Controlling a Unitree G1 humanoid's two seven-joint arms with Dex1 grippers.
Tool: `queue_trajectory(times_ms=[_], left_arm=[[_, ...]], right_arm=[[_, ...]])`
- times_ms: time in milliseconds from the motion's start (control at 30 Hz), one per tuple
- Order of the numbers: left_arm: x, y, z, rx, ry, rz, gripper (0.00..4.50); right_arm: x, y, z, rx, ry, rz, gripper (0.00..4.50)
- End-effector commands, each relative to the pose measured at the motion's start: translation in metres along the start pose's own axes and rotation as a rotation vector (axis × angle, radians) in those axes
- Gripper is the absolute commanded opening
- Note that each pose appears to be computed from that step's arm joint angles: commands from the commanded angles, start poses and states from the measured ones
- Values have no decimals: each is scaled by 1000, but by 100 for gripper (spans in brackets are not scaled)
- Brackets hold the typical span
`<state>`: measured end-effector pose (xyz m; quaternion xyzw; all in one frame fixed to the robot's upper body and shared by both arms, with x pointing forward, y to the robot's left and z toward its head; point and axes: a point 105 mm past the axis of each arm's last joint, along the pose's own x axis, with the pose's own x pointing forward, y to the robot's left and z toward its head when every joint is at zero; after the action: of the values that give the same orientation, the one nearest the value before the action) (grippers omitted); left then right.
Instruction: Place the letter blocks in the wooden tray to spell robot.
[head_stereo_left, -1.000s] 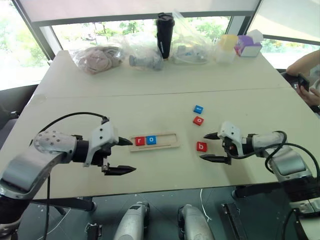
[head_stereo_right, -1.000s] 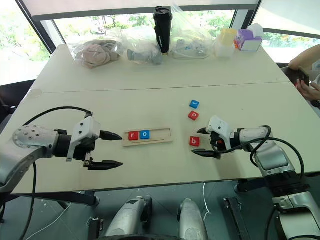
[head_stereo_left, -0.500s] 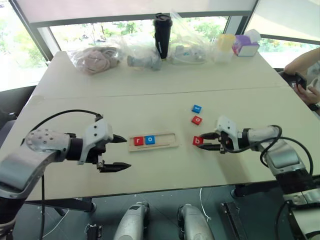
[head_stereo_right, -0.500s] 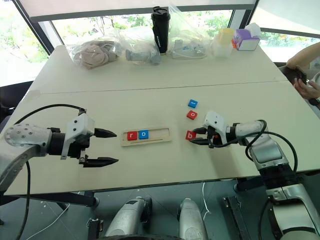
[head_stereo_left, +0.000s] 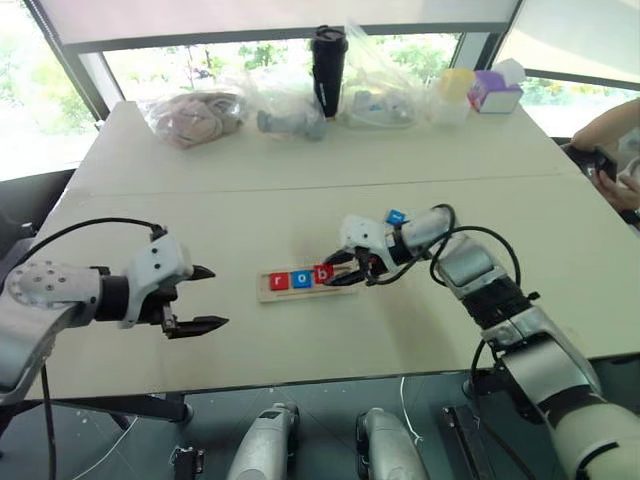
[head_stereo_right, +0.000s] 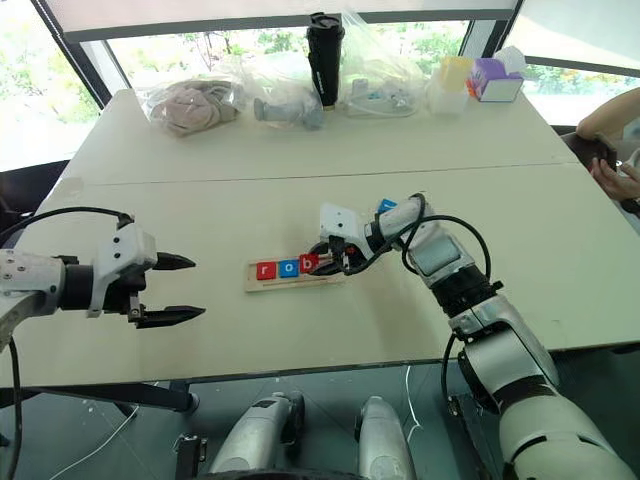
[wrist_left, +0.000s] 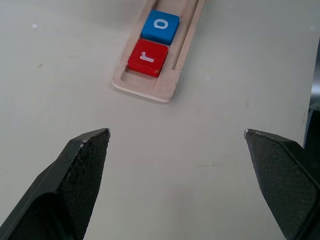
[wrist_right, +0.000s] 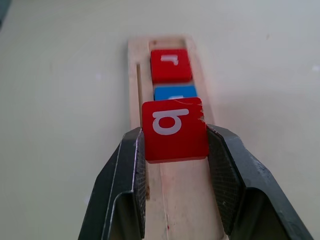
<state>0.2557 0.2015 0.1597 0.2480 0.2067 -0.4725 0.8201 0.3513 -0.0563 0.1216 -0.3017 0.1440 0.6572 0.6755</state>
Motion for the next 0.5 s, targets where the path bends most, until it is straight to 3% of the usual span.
queue_trajectory(times_ms=[33, 500], left_arm=[[-4, -1, 11, 23, -32, 26, 450], [1, -1, 16, 11, -62, 47, 450]], right_arm=[[2, -6, 6, -54, 12, 17, 115], [16, -16, 11, -46, -2, 42, 115]])
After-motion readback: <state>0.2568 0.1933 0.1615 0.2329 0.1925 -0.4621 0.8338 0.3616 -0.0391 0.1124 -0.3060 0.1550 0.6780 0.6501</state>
